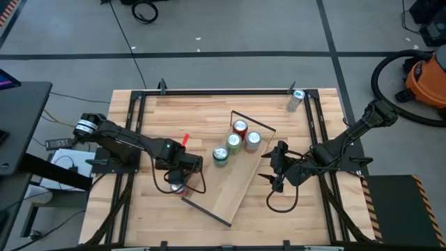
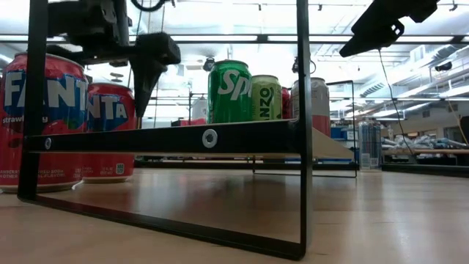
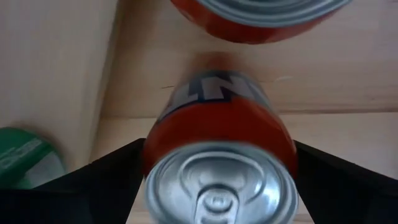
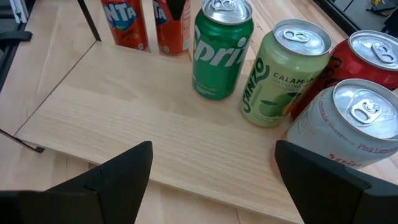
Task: Place canned beverage on shelf
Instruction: Put the top red soda can on the shelf
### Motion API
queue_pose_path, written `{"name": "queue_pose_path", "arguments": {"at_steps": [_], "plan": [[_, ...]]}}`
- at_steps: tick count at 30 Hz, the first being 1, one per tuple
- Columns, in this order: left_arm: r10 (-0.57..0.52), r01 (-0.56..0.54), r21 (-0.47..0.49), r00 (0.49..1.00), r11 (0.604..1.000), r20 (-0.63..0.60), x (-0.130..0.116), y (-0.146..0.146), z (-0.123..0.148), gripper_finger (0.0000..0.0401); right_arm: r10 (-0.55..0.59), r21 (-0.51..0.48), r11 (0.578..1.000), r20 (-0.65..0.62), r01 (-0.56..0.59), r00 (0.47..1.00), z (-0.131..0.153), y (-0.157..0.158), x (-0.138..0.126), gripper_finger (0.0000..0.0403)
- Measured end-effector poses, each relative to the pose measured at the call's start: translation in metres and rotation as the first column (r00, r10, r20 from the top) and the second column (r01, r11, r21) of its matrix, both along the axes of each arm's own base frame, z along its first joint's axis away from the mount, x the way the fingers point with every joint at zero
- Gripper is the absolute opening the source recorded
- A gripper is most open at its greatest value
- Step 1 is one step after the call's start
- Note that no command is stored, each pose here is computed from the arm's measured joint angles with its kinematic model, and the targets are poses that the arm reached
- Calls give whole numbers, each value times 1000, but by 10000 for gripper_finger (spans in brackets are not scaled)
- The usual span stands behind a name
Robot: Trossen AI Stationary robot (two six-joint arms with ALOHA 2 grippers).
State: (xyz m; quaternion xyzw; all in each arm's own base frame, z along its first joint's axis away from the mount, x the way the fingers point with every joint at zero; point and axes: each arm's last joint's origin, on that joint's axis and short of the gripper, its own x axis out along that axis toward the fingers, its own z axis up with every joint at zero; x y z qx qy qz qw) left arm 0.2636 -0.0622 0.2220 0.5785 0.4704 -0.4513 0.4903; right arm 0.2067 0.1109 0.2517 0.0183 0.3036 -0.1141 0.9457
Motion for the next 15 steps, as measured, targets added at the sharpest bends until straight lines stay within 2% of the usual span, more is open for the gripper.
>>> {"name": "queue_pose_path", "arguments": {"at_steps": [15], "plan": [[90, -90, -3, 995, 996, -30, 4, -1, -17, 385, 0, 0, 1000, 0, 0, 1000, 0, 0, 0, 349]]}}
